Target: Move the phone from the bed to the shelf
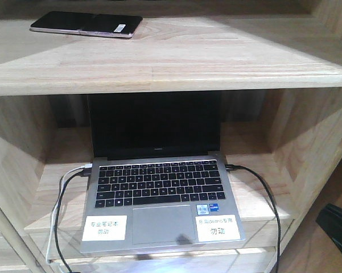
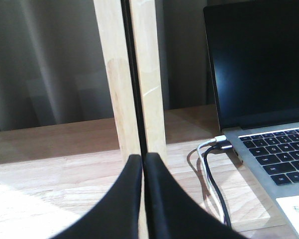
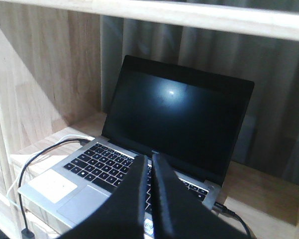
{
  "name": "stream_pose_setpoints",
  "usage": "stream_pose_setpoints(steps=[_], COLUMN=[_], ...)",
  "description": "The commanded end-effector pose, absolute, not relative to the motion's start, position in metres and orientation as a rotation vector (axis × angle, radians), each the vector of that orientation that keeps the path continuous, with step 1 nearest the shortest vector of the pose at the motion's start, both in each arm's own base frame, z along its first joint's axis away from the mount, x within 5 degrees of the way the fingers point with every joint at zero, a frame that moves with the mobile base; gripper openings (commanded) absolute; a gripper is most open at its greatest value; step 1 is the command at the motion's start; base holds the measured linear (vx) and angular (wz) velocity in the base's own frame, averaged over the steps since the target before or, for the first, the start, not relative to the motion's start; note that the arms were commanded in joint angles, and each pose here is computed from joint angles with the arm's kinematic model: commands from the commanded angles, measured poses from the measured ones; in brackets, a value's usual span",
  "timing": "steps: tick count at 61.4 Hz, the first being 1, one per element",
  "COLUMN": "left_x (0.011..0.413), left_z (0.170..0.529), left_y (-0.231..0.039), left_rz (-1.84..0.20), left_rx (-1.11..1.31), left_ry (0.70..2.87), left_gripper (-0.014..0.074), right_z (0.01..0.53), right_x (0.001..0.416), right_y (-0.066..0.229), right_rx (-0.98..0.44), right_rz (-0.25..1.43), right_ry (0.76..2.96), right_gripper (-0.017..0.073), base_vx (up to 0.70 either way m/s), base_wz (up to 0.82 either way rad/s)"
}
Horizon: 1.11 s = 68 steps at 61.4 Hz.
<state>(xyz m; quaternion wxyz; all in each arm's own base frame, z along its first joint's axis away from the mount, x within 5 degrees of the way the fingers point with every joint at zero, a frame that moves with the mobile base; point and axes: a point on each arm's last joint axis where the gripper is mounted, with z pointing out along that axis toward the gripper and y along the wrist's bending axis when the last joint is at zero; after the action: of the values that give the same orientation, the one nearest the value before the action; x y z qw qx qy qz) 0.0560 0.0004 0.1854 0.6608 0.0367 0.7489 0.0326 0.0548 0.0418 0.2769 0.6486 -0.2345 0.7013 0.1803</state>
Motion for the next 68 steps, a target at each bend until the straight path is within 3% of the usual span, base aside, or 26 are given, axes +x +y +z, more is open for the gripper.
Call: stream_pose_setpoints(steps=[1,34,68], left_x=[0.055,0.055,0.055], left_z=[0.201,0.201,0.201], left_y=[0.000,0.000,0.000], left_rz=[0.065,0.065,0.065], left_rx=[0.076,0.076,0.076], left_ry=[1.587,1.587,1.587], left_gripper=[0.0001,0.0001,0.0001], right_z=[0.289,0.292,0.288], right_x=[0.057,0.058,0.065], right_y=[0.039,0.037,0.025], right_rx=[-0.481,-0.436,-0.337], right_rz=[0.393,0.397,0.246], right_ry=[1.541,1.519,1.566], right_gripper=[-0.0004,-0.0004,-0.0004], base_vx=[0.00,0.00,0.00], base_wz=[0.00,0.00,0.00])
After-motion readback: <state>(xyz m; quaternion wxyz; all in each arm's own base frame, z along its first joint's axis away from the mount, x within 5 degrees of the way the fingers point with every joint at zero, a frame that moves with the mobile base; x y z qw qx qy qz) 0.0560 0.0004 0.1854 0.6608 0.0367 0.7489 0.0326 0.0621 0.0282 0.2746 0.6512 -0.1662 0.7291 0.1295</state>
